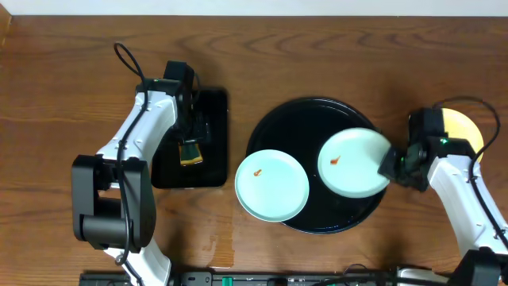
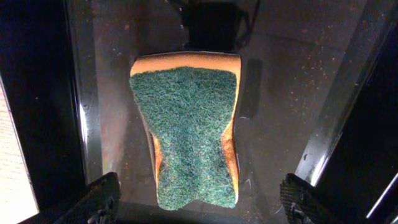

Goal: Clean dirty plates on tray and stack at the side
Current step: 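Move the right gripper to the right mint plate and drag it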

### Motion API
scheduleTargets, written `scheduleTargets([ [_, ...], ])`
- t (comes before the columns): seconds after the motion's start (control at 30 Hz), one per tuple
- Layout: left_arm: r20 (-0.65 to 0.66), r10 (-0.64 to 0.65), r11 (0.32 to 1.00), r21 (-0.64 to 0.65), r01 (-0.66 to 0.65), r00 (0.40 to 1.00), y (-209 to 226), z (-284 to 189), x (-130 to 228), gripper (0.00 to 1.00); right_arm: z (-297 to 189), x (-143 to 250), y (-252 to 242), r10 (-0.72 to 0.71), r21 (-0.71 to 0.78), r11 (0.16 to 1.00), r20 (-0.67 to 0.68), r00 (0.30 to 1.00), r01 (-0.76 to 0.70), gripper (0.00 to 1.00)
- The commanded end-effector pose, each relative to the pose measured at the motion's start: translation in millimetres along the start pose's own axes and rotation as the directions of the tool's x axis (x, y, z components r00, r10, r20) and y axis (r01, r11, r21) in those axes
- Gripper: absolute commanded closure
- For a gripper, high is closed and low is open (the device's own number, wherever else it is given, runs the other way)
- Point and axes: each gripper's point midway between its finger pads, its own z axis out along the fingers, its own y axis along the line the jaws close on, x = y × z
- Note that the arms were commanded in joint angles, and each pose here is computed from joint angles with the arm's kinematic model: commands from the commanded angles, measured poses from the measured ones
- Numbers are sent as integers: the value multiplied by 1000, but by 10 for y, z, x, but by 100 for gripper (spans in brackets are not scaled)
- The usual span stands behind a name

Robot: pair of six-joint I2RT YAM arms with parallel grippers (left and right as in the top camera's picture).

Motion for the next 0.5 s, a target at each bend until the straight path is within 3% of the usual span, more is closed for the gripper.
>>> scheduleTargets([
  [0.0, 21, 4, 1000, -3, -4, 1000, 6, -61, -46, 17, -55, -278, 68, -145, -5, 989, 102, 984, 146, 99],
  [0.17, 21, 4, 1000, -3, -4, 1000, 6, -61, -46, 17, -49, -502, 236, -246, -19, 967, 206, 947, 256, 99],
  [0.47, 21, 4, 1000, -3, -4, 1000, 6, -61, -45, 17, 316, -322, 445, -380, -37, 922, 114, 918, 386, 99],
])
